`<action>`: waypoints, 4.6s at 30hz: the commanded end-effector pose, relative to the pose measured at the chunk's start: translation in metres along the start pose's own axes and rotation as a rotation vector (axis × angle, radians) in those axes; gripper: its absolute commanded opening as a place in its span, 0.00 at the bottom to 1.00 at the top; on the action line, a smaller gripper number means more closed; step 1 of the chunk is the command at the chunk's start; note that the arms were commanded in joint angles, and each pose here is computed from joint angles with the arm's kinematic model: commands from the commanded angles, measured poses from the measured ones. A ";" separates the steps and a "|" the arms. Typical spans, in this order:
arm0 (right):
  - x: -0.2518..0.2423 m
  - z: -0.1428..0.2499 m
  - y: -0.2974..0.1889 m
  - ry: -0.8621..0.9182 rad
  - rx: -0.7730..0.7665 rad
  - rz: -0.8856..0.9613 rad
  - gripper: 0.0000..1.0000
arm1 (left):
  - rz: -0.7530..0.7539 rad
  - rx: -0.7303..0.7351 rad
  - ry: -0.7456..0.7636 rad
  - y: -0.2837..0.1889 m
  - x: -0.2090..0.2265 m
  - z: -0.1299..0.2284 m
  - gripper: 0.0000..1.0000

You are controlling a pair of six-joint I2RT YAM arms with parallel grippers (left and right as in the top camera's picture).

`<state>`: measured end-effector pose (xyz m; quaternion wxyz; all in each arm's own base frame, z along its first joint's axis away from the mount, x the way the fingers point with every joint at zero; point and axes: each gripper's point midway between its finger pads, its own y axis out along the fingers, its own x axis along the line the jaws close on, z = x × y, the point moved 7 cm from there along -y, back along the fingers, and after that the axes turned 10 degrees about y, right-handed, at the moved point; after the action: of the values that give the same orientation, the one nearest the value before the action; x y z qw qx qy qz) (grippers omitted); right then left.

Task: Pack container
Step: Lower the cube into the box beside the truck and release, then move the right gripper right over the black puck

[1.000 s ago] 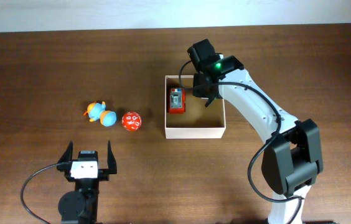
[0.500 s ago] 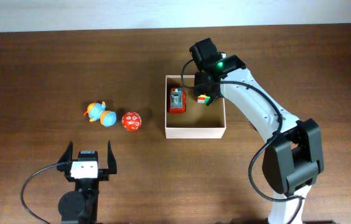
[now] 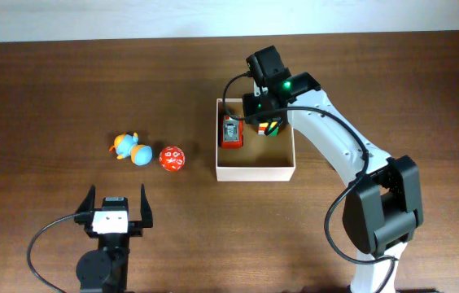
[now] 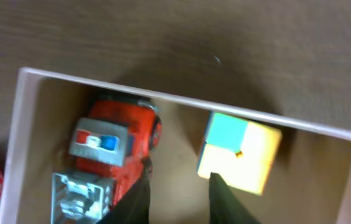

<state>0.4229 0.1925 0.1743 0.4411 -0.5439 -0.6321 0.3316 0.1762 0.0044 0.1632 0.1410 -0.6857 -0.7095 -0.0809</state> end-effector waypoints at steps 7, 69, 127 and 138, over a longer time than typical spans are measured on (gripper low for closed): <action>0.014 0.012 0.048 -0.096 0.086 -0.127 0.22 | 0.014 -0.005 0.013 0.000 -0.002 0.001 0.99; -0.013 0.001 0.079 -0.152 -0.013 0.100 0.30 | 0.014 -0.005 0.013 0.000 -0.002 0.001 0.99; -0.115 0.028 -0.113 0.355 0.228 0.333 0.42 | 0.014 -0.005 0.013 0.000 -0.002 0.001 0.99; -0.157 0.090 -0.043 0.364 0.207 0.248 0.49 | 0.014 -0.005 0.013 0.000 -0.002 0.001 0.99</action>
<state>0.3367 0.0328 0.1712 0.5548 -0.6499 -0.4059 0.3241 0.1762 0.0044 0.1632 0.1410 -0.6857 -0.7095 -0.0809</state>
